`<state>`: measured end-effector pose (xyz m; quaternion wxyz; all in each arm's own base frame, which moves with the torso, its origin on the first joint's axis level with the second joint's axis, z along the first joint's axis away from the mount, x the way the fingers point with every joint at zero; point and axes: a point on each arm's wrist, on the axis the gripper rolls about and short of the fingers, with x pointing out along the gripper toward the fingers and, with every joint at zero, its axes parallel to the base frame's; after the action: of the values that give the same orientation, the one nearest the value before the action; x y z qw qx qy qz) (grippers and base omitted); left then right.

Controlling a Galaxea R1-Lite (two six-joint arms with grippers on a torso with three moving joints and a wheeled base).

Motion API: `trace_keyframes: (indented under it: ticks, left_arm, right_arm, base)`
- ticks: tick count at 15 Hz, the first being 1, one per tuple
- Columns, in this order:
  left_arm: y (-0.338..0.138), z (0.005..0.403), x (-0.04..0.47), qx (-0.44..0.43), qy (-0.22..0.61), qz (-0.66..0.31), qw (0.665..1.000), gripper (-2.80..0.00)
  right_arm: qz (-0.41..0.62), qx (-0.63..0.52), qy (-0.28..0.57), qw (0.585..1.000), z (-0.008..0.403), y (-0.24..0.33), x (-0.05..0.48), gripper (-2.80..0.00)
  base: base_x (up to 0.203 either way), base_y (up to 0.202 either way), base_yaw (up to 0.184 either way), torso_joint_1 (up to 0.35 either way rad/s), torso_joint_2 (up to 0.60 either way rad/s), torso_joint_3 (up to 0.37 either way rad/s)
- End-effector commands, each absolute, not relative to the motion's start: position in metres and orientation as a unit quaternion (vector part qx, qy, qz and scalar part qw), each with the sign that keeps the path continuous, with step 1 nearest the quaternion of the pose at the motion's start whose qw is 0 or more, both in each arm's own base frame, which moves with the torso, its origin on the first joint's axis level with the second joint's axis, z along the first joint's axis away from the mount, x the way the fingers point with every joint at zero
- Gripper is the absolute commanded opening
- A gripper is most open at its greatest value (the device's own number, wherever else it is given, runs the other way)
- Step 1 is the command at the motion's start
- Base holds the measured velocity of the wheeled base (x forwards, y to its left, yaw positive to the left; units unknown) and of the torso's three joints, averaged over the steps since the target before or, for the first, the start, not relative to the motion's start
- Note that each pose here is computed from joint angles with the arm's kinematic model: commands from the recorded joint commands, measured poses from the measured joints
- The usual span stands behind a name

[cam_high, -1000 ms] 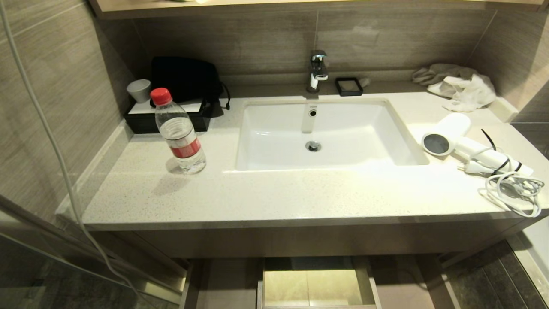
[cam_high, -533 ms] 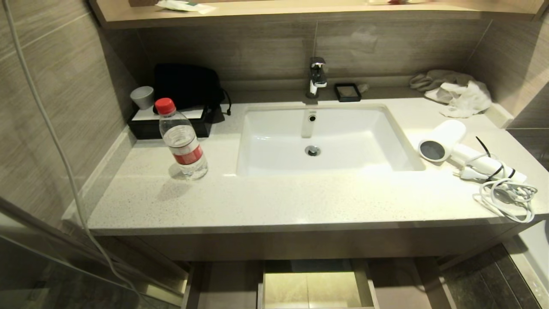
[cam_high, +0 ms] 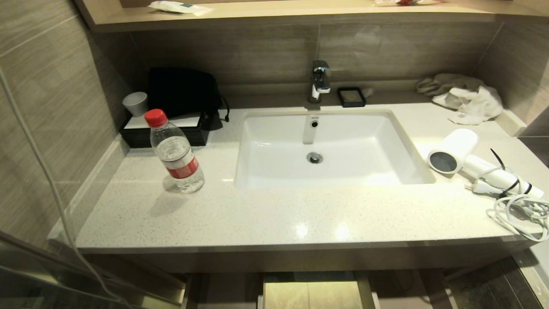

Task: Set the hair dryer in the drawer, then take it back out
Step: Pick up the hairdryer

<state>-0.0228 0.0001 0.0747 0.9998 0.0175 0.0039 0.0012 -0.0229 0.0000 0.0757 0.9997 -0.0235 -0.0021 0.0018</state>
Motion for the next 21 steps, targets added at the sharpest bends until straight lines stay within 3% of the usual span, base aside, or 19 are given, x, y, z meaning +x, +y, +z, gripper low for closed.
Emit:
trace_keyframes:
  ticks: [1,11,14,16,21]
  left_arm:
    - [0.0,0.075,-0.023,0.018,0.004,0.001,1.0,-2.8]
    - [0.0,0.075,-0.023,0.014,0.003,0.001,1.0,-2.8]
    - [0.0,0.075,-0.023,0.011,0.002,0.001,1.0,-2.8]
    - [0.0,0.075,-0.023,0.008,0.002,0.001,1.0,-2.8]
    - [0.0,0.075,-0.023,0.008,0.002,0.001,1.0,-2.8]
  right_arm:
    - [0.002,-0.025,-0.001,1.0,0.075,0.0,-0.023,-2.8]
    - [0.0,-0.017,-0.003,1.0,0.076,0.0,-0.023,-2.8]
    - [-0.001,0.004,-0.027,1.0,0.098,0.0,-0.03,-2.8]
    - [0.014,0.01,-0.064,0.998,0.142,0.0,-0.043,-2.8]
    - [0.045,0.016,-0.078,0.996,0.316,0.002,-0.036,-2.8]
  base:
    - [0.0,0.0,0.0,0.032,-0.01,0.002]
    - [0.0,0.0,0.0,0.059,-0.05,0.006]
    - [0.0,0.0,0.0,0.0,0.0,0.0]
    - [0.0,0.0,0.0,0.0,0.0,0.0]
    - [0.0,0.0,0.0,0.0,0.0,0.0]
